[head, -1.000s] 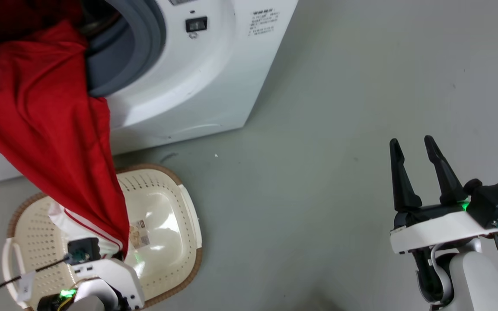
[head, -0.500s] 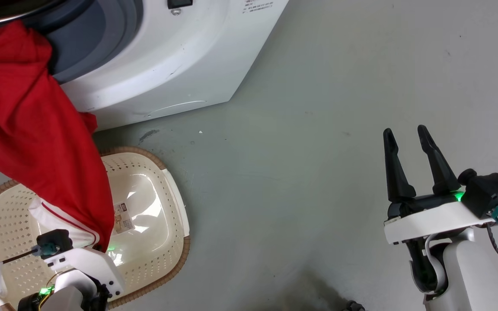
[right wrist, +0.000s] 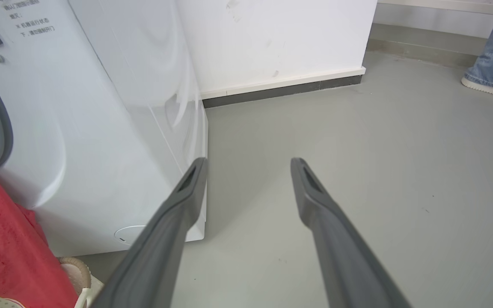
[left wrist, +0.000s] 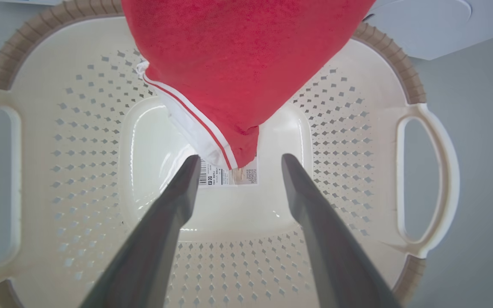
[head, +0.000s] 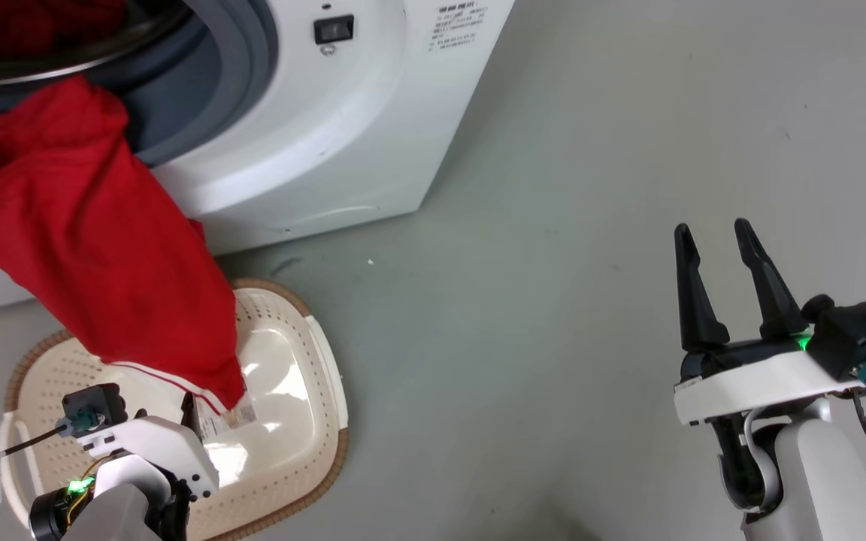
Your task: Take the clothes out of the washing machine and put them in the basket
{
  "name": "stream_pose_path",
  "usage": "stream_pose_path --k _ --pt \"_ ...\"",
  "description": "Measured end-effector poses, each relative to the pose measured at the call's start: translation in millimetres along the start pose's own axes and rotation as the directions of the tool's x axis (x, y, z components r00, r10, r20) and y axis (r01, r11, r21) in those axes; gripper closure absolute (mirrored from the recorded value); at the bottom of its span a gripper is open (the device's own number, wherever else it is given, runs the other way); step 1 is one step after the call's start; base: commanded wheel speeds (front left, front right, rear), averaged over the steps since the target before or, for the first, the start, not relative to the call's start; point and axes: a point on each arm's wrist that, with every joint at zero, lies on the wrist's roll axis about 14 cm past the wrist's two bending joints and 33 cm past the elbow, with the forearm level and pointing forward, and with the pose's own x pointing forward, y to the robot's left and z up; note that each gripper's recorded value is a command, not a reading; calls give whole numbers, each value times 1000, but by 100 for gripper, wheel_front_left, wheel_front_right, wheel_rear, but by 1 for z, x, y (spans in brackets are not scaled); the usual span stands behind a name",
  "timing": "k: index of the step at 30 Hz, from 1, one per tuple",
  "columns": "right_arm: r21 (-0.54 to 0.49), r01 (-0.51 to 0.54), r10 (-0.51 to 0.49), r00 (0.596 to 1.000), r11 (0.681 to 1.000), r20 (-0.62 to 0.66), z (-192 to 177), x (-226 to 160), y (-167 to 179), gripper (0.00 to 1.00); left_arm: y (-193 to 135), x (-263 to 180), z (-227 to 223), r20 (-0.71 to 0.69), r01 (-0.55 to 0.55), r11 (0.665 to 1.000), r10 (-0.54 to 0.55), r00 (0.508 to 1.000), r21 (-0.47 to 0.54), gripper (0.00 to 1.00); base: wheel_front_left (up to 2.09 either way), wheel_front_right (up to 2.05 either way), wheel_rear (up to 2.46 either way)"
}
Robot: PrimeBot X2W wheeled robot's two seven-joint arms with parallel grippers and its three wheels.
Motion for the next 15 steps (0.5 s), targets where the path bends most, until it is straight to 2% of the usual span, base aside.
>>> stream_pose_path --k 8,15 --pt "-11 -20 20 998 1000 61 24 -17 6 0 -7 -37 65 244 16 999 -24 969 33 0 0 0 0" --pt "-14 -52 53 994 999 95 42 -27 17 0 -10 -83 104 432 14 999 -33 901 48 0 0 0 0"
